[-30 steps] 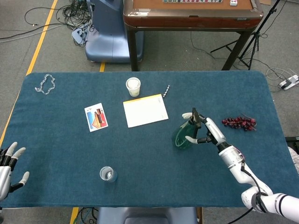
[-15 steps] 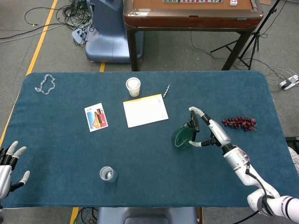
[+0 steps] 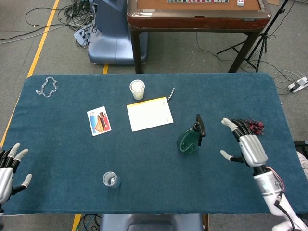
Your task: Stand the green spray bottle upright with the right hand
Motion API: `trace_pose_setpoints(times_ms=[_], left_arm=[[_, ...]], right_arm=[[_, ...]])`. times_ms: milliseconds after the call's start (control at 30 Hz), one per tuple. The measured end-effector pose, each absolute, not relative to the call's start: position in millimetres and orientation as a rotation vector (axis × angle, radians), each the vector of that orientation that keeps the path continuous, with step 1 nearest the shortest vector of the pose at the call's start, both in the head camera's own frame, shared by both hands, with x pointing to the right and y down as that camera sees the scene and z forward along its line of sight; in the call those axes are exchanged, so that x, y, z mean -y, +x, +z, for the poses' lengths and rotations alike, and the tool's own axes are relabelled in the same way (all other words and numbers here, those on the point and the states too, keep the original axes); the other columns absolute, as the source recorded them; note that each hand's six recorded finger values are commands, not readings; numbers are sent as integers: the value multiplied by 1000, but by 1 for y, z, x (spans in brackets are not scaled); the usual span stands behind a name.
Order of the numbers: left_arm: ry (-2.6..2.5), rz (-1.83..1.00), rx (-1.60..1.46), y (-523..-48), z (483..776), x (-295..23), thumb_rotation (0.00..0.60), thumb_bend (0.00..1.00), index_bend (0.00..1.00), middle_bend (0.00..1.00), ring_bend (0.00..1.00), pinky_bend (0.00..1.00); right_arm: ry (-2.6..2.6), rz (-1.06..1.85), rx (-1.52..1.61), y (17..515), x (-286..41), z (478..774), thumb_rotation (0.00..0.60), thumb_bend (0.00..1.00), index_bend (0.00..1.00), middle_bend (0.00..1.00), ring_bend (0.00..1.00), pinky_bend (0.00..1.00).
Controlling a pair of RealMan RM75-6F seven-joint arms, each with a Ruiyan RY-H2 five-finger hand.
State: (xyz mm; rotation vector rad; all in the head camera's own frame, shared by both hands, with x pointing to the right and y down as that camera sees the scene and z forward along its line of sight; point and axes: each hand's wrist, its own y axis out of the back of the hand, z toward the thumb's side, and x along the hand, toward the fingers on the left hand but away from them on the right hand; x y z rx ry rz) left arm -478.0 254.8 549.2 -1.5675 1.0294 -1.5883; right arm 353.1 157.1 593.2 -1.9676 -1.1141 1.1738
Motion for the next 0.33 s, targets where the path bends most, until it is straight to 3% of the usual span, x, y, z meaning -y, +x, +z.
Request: trace_pose_setpoints(times_ms=[333], left_arm=[[-1567,-1575,-1023,-474,550,-249,600,360,139,0,0,0]], right_arm=[[-1806,1323,1125,395,-209,559,600,211,99,190,67,69]])
